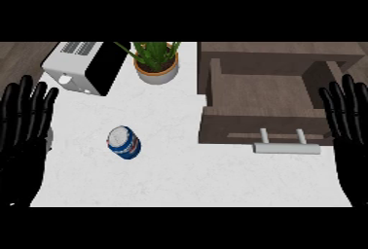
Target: Pick up the can, place it into the drawer and close the drawer
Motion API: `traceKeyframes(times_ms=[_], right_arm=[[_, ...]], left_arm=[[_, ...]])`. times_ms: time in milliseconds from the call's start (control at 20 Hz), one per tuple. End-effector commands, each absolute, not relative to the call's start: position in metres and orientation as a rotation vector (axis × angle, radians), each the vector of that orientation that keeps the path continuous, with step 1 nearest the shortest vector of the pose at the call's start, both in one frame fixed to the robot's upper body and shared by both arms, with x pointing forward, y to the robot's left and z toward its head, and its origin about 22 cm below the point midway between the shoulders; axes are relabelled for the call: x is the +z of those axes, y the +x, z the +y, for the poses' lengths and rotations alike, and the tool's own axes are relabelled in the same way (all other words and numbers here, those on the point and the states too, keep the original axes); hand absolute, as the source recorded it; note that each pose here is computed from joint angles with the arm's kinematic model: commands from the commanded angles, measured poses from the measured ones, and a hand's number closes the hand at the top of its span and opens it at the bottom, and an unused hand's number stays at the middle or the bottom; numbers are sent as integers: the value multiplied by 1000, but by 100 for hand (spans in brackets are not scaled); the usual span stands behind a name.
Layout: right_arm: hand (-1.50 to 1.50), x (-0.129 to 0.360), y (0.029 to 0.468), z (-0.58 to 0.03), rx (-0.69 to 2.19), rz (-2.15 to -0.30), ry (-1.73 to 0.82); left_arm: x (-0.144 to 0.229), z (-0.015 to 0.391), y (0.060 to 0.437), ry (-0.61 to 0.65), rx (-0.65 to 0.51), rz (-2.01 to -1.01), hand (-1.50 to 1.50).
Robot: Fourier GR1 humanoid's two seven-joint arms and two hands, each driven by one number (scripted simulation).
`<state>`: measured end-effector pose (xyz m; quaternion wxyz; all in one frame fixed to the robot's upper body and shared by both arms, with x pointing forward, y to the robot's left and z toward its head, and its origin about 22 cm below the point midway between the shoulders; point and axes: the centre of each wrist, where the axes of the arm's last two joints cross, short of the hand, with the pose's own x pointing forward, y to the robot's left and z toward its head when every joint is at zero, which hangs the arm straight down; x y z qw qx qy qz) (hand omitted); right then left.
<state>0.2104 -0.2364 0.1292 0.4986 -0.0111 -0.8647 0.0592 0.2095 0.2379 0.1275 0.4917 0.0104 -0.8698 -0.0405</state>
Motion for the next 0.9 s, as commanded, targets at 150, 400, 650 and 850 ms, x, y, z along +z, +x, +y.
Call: traceKeyframes(times_ms=[150,400,650,850], right_arm=[[-150,124,208,-241,145,-2095,-12],[-150,95,194,-267,-95,-1801,-203],[-150,103,190,-299,-112,-1788,-236],[-150,105,149,-314,-86,-1792,-214]], left_arm=[[118,232,206,-54,-111,-2113,-150],[100,241,203,103,-114,-1735,-150],[124,241,172,89,-107,-1687,-150],[132,256,174,98,-109,-1701,-150]])
